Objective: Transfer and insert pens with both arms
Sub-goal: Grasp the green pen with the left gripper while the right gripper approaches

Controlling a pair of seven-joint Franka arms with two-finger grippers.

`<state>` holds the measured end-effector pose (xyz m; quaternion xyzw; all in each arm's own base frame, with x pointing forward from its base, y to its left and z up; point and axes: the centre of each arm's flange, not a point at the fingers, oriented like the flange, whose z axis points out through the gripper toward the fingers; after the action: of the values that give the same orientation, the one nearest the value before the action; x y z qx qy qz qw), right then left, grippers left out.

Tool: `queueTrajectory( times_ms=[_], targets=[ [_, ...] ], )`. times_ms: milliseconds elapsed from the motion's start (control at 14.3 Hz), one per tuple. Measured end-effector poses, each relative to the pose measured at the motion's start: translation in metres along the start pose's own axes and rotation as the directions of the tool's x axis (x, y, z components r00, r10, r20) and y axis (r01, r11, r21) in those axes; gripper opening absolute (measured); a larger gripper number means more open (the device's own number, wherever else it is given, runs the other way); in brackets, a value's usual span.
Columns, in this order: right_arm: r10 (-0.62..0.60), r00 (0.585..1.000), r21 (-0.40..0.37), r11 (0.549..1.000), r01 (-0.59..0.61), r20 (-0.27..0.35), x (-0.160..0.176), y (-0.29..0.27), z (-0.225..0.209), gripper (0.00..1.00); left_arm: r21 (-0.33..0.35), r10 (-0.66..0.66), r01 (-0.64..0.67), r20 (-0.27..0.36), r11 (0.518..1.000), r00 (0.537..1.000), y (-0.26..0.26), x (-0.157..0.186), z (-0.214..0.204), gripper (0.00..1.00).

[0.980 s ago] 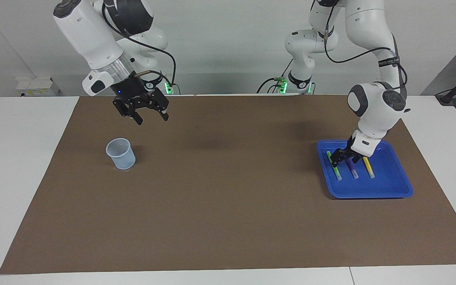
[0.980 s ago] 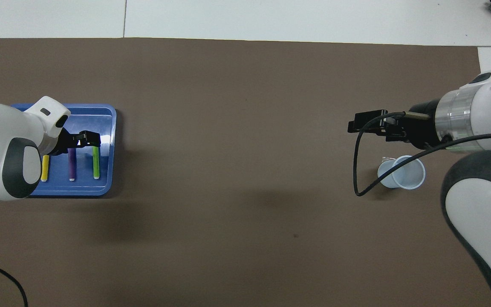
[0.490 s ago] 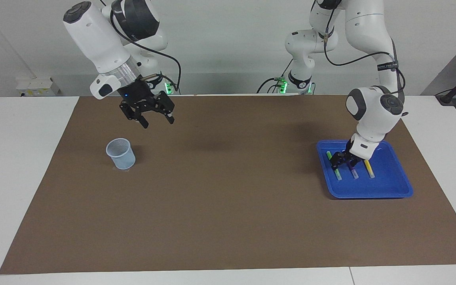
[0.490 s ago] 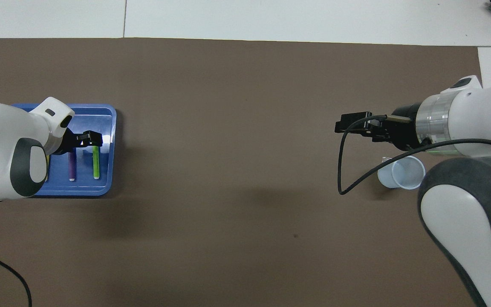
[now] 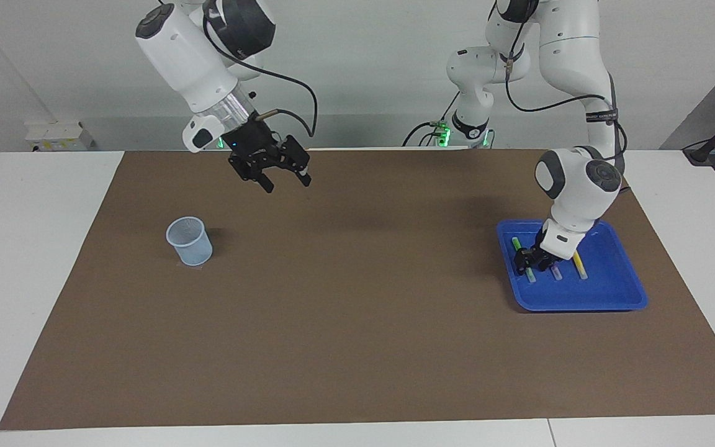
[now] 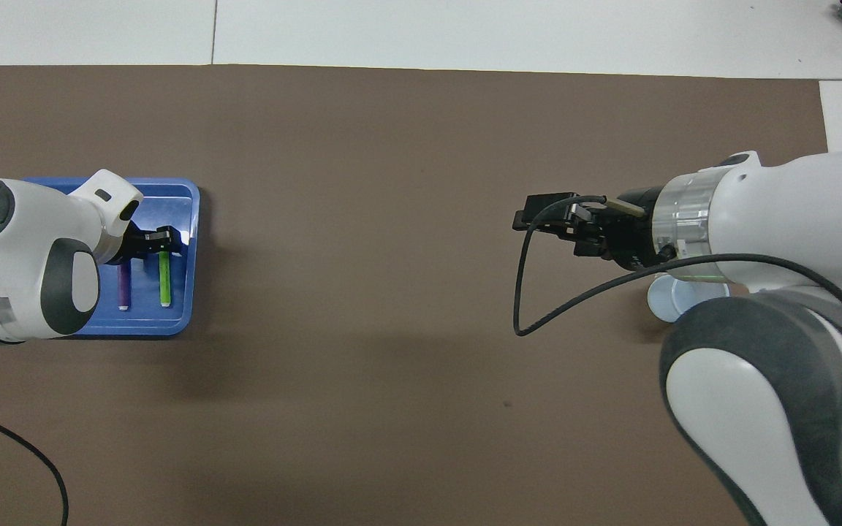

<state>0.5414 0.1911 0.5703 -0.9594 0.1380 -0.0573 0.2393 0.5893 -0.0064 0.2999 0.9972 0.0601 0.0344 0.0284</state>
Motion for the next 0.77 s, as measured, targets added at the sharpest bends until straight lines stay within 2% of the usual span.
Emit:
queueTrajectory(
  times_ms=[70, 140, 210, 350, 630, 770],
  targets=[
    [0.004, 1.0, 0.003, 1.0, -0.004, -0.006, -0.002, -0.003, 0.003, 1.0, 0.001, -0.002, 0.002, -0.002, 1.0, 1.0, -0.001, 0.0, -0.001, 0.41],
    [0.007, 1.0, 0.003, 1.0, -0.007, -0.006, -0.003, -0.003, 0.005, 1.0, 0.0, -0.001, 0.001, -0.002, 1.0, 1.0, -0.001, 0.0, -0.001, 0.41],
    [0.01, 1.0, 0.003, 1.0, -0.01, -0.007, -0.003, -0.002, 0.005, 1.0, 0.0, -0.002, 0.002, -0.003, 1.0, 1.0, 0.0, 0.0, -0.002, 0.35],
    [0.02, 1.0, 0.002, 1.0, -0.02, -0.002, -0.005, -0.003, 0.008, 1.0, 0.001, -0.026, 0.026, -0.004, 1.0, 1.0, -0.002, 0.0, -0.002, 0.17],
    [0.026, 1.0, 0.013, 1.0, -0.026, -0.013, -0.019, -0.017, 0.024, 1.0, 0.0, -0.053, 0.053, -0.005, 0.999, 0.999, 0.002, 0.0, -0.002, 0.17],
    [0.066, 0.998, 0.015, 0.998, -0.066, -0.014, -0.024, -0.02, 0.031, 1.0, 0.0, -0.057, 0.057, -0.005, 0.998, 0.998, 0.002, 0.0, -0.002, 0.17]
  ],
)
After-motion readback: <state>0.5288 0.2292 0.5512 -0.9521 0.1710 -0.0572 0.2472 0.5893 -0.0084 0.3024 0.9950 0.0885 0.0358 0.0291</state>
